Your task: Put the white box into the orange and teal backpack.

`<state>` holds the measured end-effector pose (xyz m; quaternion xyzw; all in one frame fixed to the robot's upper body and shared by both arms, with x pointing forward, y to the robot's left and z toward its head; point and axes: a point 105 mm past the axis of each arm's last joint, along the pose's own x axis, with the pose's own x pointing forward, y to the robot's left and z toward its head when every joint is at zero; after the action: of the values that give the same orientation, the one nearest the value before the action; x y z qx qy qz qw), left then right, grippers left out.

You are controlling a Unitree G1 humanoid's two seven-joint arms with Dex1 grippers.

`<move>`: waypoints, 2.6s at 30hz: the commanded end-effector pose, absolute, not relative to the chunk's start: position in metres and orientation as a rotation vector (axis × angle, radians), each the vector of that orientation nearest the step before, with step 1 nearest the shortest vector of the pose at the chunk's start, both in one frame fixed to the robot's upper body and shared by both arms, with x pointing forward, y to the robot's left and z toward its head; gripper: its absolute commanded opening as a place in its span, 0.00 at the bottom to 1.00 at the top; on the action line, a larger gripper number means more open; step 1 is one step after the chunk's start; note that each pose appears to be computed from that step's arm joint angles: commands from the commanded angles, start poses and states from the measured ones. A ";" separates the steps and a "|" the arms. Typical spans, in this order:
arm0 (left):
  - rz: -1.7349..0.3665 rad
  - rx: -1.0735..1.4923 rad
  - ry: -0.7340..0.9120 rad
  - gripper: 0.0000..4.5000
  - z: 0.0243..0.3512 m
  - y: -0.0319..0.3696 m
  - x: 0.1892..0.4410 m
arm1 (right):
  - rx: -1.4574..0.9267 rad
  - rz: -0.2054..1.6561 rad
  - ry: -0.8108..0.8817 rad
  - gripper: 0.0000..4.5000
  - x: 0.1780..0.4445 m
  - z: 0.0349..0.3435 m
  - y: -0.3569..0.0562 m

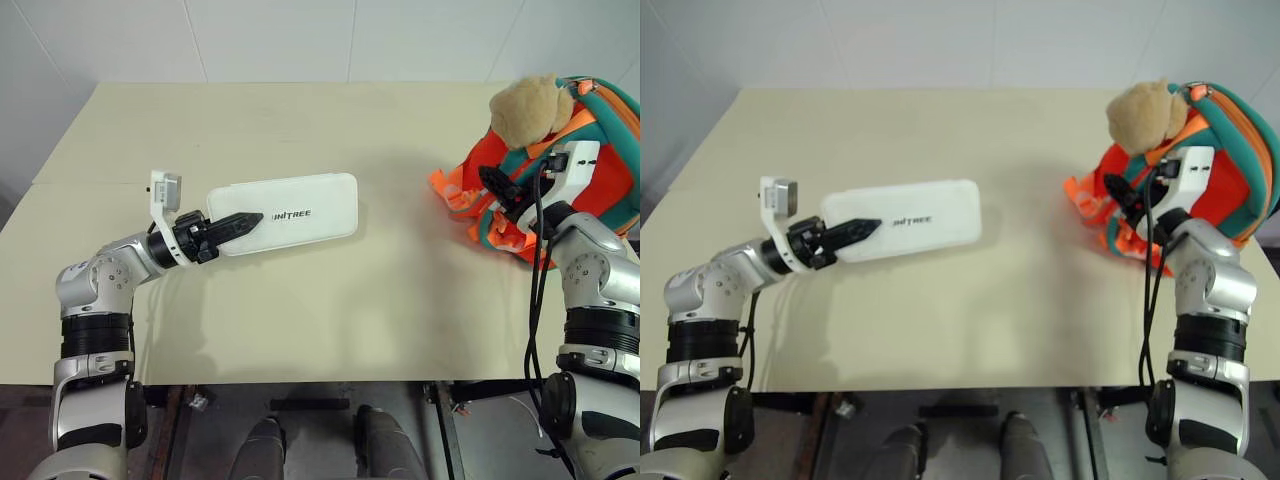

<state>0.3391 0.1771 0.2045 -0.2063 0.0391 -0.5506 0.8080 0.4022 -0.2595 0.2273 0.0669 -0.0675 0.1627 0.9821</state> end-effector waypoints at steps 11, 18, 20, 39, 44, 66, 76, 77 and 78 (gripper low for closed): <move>-1.016 -0.303 -0.018 0.28 0.229 0.239 0.337 | 0.187 1.072 -0.151 0.02 0.341 0.275 -0.134; -0.972 -0.295 -0.029 0.28 0.230 0.253 0.339 | 0.295 1.492 -0.057 0.02 0.280 0.292 -0.083; -0.964 -0.295 -0.031 0.28 0.230 0.255 0.339 | 0.324 1.590 -0.019 0.02 0.262 0.294 -0.077; -1.074 -0.269 -0.079 0.28 0.260 0.251 0.312 | 0.242 1.564 0.363 0.02 0.243 0.205 -0.094; -1.231 -0.330 -0.289 0.28 0.320 0.238 0.284 | 0.231 1.555 0.333 0.02 0.252 0.205 -0.094; -1.395 -0.090 -0.131 0.28 0.286 0.183 0.305 | 0.217 1.570 0.283 0.02 0.263 0.205 -0.081; -1.371 0.109 -0.183 0.28 0.296 0.186 0.316 | 0.223 1.556 0.277 0.02 0.261 0.205 -0.083; -1.388 0.112 -0.161 0.28 0.295 0.187 0.314 | 0.223 1.556 0.275 0.02 0.261 0.205 -0.083; -1.403 0.115 -0.139 0.28 0.295 0.188 0.312 | 0.224 1.555 0.274 0.02 0.261 0.205 -0.083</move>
<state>0.3151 0.1847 0.2901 0.0334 -0.0783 -0.6417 0.7622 0.2663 -0.0841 0.1972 0.1054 0.1419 0.6886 0.7033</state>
